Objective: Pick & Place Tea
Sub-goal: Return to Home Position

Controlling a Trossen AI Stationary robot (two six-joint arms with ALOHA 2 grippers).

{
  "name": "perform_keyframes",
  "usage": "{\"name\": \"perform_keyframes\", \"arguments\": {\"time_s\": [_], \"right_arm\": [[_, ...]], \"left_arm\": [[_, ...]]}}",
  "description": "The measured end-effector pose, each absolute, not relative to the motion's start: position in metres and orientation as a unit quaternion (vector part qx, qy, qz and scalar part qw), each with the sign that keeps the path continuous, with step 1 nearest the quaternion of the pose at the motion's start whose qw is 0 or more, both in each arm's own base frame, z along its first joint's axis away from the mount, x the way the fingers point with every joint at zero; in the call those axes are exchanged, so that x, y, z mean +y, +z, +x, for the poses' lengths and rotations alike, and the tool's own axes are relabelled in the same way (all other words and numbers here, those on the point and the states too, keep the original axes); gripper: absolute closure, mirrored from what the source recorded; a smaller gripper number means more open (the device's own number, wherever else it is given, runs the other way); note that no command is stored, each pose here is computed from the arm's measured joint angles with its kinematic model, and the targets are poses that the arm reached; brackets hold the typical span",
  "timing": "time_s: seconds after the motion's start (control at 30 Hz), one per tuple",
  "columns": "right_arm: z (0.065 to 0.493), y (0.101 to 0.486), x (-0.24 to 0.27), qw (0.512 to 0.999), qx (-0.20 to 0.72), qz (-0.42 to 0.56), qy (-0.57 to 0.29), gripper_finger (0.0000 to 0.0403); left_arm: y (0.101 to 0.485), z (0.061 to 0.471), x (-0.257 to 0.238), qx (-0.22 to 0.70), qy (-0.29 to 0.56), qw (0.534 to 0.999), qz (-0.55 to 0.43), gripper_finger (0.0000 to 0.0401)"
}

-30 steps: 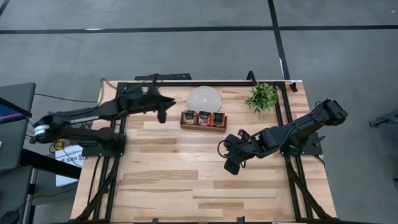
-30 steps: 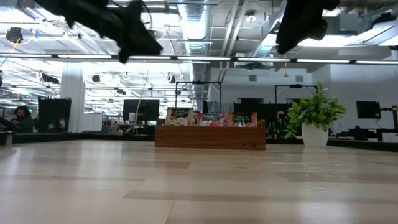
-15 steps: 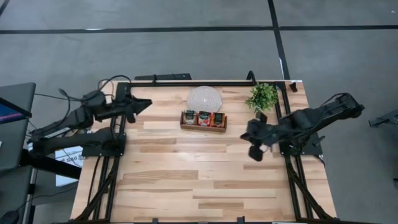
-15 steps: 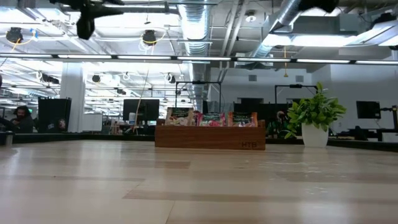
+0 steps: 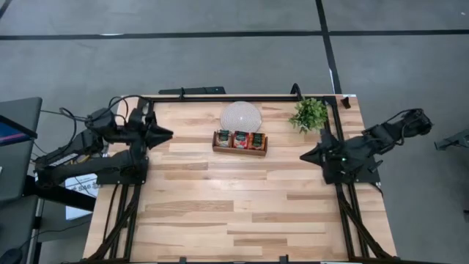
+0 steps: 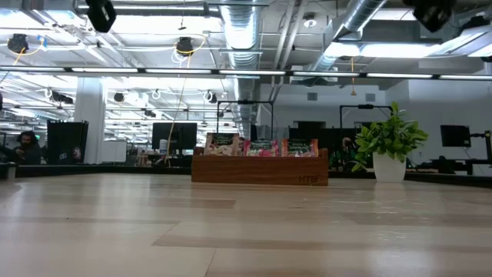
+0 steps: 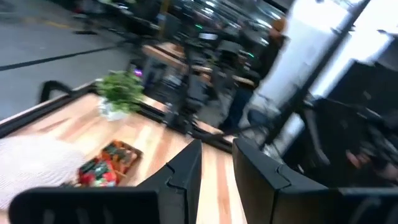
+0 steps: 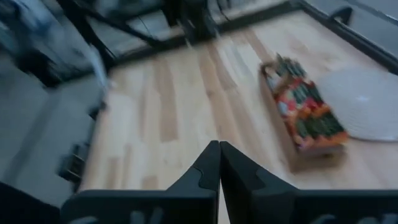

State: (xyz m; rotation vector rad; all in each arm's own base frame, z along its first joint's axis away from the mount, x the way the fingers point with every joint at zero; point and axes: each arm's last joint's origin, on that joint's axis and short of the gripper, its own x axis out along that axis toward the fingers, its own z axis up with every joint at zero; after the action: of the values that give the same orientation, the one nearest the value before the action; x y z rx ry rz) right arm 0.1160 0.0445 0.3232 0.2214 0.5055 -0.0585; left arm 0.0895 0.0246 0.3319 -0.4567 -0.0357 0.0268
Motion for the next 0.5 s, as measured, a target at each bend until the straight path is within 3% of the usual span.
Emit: {"name": "perform_keyframes", "arguments": {"time_s": [0.23,0.5], "right_arm": [[0.080,0.275,0.032,0.977,0.126,0.172,0.028,0.0399],[0.050,0.252,0.016,0.957,0.071,0.277,0.049,0.0399]], "left_arm": [[0.323,0.097,0.023,-0.031,-0.062,0.982,-0.174,0.0318],[0.274,0.113,0.028,-0.053,-0.105,0.975,-0.187,0.0318]]}}
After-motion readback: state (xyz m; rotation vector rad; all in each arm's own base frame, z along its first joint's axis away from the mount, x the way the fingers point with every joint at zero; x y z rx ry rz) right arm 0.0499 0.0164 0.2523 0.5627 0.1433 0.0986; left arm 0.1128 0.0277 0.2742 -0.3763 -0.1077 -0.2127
